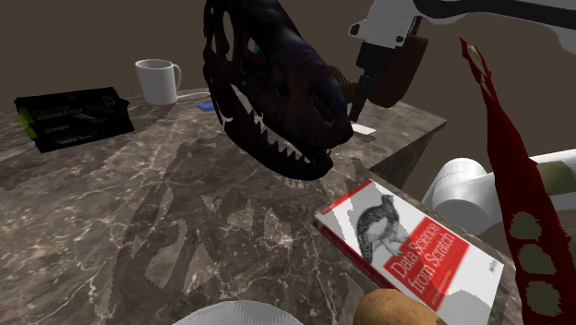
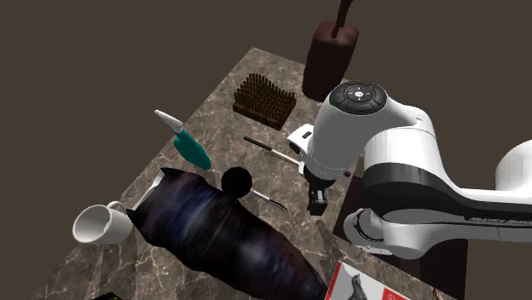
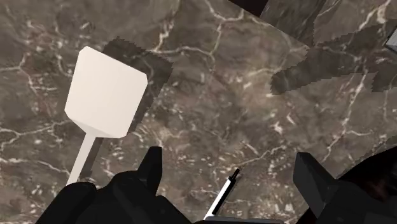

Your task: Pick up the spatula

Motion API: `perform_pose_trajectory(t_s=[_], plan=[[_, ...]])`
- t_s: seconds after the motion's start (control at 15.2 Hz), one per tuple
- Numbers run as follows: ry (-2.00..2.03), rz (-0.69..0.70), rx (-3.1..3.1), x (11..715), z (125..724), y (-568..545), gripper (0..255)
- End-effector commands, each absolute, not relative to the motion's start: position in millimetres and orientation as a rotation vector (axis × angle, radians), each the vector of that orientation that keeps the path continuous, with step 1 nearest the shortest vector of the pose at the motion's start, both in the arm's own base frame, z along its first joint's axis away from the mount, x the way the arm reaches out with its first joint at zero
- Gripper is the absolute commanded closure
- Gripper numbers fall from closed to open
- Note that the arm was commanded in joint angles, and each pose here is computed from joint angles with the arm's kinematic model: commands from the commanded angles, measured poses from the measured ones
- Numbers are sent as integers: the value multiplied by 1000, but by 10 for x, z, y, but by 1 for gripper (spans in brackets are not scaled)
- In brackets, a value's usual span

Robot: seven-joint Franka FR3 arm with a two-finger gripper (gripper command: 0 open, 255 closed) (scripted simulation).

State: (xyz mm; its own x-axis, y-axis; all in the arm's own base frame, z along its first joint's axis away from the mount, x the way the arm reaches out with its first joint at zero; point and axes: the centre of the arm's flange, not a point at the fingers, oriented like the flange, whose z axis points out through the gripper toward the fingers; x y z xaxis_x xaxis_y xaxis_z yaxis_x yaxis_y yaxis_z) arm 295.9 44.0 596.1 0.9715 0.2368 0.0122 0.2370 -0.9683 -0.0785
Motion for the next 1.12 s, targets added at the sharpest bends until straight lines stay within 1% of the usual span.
perform_pose_trajectory(t_s=[0.0, 0.86, 1.06], plan=[[-366, -4, -3040, 2959, 5961, 440, 0], [327, -104, -3129, 3938, 5733, -690, 0], [327, -104, -3129, 3938, 5574, -690, 0]])
